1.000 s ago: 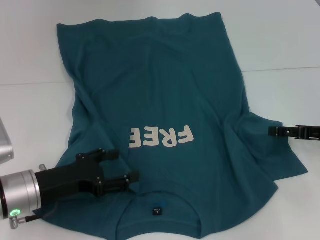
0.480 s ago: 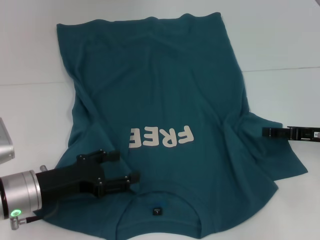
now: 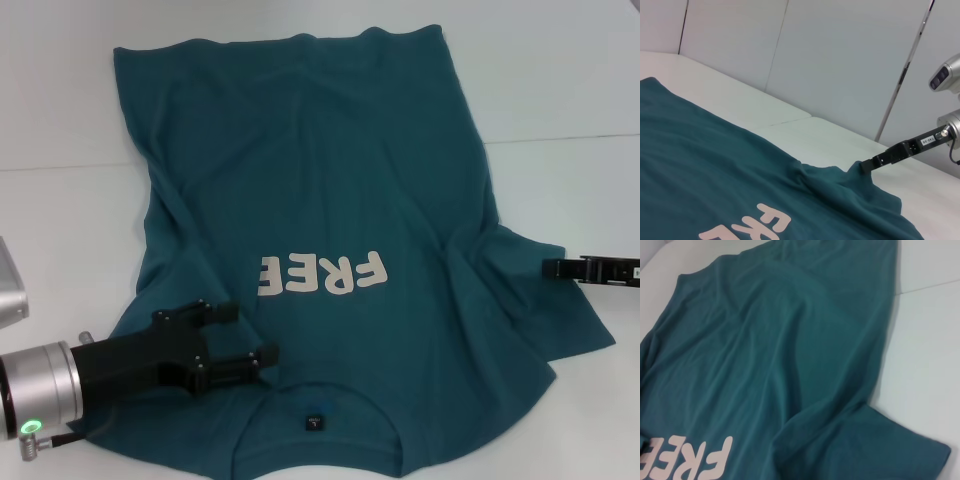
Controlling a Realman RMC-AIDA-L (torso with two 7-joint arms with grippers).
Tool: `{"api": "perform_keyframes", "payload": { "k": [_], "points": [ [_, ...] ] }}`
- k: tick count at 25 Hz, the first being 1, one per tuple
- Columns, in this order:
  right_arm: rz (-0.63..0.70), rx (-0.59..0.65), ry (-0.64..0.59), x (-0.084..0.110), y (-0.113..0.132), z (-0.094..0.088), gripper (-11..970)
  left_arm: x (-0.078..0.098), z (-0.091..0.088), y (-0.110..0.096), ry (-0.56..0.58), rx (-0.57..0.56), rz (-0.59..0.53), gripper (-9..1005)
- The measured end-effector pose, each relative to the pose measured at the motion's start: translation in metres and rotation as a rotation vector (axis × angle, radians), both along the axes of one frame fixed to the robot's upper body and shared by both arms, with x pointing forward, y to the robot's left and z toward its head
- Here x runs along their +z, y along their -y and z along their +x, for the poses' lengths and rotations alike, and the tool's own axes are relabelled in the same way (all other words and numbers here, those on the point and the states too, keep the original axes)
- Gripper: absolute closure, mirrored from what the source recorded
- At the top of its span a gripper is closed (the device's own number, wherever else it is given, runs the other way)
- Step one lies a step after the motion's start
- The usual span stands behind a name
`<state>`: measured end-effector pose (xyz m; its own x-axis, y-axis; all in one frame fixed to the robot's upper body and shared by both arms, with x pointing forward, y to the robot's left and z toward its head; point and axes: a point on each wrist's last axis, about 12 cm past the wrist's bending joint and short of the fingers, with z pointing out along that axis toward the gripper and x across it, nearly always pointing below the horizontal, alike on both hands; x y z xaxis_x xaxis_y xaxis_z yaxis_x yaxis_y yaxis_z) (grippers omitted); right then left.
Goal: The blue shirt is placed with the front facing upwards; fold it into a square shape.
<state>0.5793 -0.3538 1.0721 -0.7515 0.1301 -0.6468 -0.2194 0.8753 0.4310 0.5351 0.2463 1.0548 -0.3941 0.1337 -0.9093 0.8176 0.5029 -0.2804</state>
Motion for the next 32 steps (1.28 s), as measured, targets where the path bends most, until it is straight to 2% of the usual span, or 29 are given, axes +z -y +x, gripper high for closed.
{"api": "perform_keyframes", "payload": {
  "k": [2, 10, 18, 32],
  "points": [
    [0.000, 0.001, 0.003, 0.001, -0.001, 0.001, 676, 0.000, 0.000, 0.000, -0.001, 0.001, 0.000, 88],
    [0.000, -0.031, 0.017, 0.001, 0.003, 0.002, 829, -0.001, -0.001, -0.001, -0.005, 0.002, -0.002, 88],
    [0.002, -0.097, 0.039, 0.005, 0.021, -0.001, 949, -0.001, -0.002, -0.001, -0.013, 0.005, -0.007, 88],
    [-0.068, -0.099, 0.081, 0.025, 0.040, 0.012, 948, -0.003, -0.003, 0.001, -0.027, 0.008, -0.023, 88]
  ]
}}
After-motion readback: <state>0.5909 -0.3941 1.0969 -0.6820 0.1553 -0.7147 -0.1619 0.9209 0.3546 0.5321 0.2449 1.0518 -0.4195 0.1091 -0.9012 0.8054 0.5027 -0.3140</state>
